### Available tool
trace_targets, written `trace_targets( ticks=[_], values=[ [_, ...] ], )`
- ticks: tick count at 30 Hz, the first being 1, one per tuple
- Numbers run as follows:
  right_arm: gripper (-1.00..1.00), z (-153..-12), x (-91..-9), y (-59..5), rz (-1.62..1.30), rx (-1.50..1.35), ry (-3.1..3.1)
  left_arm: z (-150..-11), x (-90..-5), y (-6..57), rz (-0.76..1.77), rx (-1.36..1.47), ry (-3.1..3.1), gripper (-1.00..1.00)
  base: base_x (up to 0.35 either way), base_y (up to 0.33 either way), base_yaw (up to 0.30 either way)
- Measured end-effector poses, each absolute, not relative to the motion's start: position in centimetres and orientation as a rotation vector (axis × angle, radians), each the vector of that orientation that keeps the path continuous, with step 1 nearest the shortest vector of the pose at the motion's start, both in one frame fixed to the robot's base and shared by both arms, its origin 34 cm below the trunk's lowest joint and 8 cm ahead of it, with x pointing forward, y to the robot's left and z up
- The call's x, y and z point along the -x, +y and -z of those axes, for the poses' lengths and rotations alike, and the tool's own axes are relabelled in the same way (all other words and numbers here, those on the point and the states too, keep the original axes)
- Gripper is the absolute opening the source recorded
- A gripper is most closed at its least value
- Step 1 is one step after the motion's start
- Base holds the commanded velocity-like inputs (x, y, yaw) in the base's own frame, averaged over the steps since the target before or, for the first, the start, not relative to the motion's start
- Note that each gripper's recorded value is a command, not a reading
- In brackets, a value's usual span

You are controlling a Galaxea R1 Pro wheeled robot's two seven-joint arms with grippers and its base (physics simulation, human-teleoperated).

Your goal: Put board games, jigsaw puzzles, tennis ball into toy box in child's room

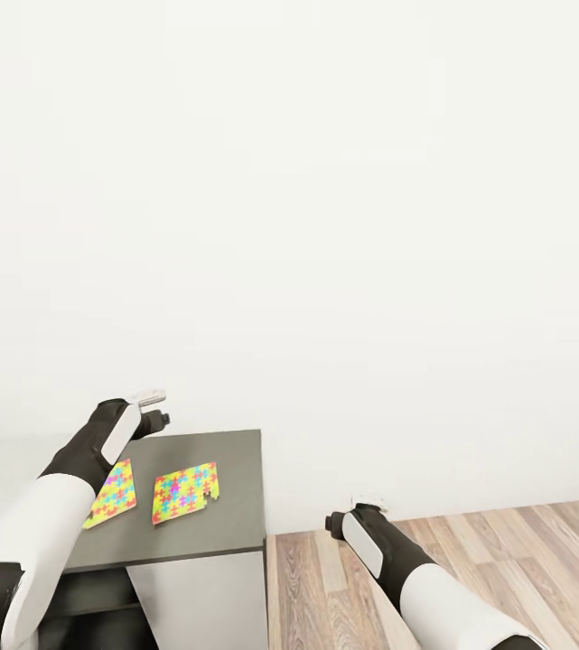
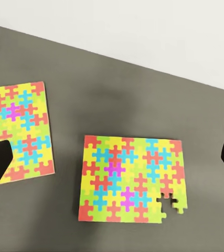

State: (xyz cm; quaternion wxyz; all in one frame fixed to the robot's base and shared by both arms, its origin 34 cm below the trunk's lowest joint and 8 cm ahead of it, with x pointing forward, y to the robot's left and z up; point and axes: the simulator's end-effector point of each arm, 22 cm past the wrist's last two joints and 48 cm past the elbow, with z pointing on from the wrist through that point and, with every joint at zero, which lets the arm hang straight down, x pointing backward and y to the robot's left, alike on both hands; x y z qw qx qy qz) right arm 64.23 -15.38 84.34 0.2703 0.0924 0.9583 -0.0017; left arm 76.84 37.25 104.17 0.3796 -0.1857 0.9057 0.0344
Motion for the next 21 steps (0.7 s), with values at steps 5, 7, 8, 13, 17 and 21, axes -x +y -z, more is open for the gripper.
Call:
trace_targets(
  ticks=[5, 7, 8, 13, 17, 21],
  values=[
    [1.0, -84.3, -64.2, -15.4, 0.005, -0.249, 2.584, -104.1, -76.7, 37.4, -0.103, 0.481, 2.315, 1.0, 0.001, -0.001, 0.002],
    [1.0, -84.3, -64.2, -15.4, 0.006, -0.249, 2.583, -104.1, -76.7, 37.3, -0.102, 0.48, 2.316, 1.0, 0.0, 0.0, 0.0],
    [1.0, -84.3, -64.2, -15.4, 0.006, -0.249, 2.583, -104.1, -76.8, 37.2, -0.103, 0.476, 2.316, 1.0, 0.0, 0.0, 0.0],
    [1.0, -84.4, -64.2, -15.5, 0.006, -0.249, 2.583, -104.1, -76.8, 36.7, -0.117, 0.449, 2.32, 1.0, 0.08, 0.0, 0.0],
    [1.0, -84.4, -64.2, -15.5, 0.006, -0.249, 2.583, -104.1, -76.8, 36.5, -0.13, 0.427, 2.323, 1.0, 0.249, 0.0, 0.0],
    [1.0, -84.3, -64.2, -15.5, 0.006, -0.249, 2.584, -104.0, -76.9, 36.4, -0.133, 0.419, 2.324, 1.0, 0.157, 0.0, 0.0]
  ],
)
